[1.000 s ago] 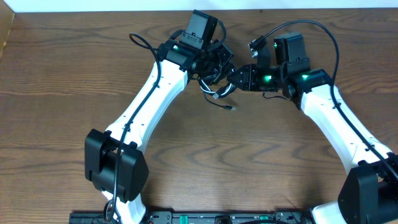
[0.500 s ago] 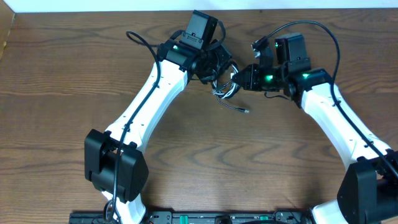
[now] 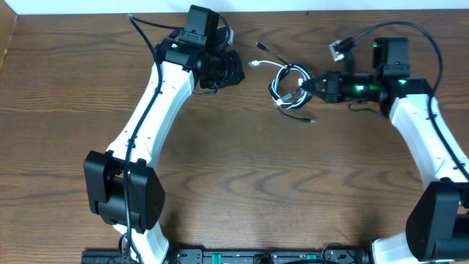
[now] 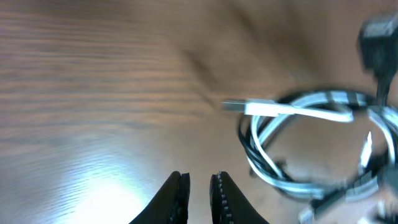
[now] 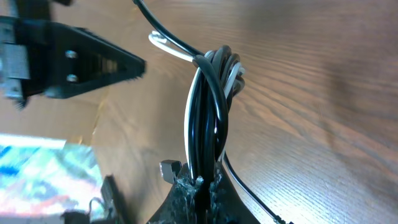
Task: Untangle cables
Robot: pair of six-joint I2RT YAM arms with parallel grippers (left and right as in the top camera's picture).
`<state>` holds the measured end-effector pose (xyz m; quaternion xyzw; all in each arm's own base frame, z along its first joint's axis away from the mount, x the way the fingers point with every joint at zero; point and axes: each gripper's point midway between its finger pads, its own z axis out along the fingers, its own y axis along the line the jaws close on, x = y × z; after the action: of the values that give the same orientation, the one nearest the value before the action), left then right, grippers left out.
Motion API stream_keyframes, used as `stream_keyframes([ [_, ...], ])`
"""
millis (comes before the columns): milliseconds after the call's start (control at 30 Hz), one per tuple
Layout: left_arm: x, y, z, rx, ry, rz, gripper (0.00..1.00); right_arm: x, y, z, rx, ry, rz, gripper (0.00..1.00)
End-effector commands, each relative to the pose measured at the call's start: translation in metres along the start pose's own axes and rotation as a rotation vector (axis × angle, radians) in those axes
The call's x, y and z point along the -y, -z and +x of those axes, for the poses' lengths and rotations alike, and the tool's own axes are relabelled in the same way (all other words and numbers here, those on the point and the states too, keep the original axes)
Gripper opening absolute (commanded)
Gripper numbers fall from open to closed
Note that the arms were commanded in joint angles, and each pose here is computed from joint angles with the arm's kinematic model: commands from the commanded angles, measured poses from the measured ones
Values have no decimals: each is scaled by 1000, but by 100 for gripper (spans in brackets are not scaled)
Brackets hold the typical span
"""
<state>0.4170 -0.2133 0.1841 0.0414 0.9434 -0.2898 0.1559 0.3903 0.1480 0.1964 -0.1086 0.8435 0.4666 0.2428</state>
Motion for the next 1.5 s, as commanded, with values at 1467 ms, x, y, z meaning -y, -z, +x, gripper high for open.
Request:
stream_keyframes([
  [1467,53,-70,39,-159,-338,549,25,-33,27,8,16,80,-284,1],
])
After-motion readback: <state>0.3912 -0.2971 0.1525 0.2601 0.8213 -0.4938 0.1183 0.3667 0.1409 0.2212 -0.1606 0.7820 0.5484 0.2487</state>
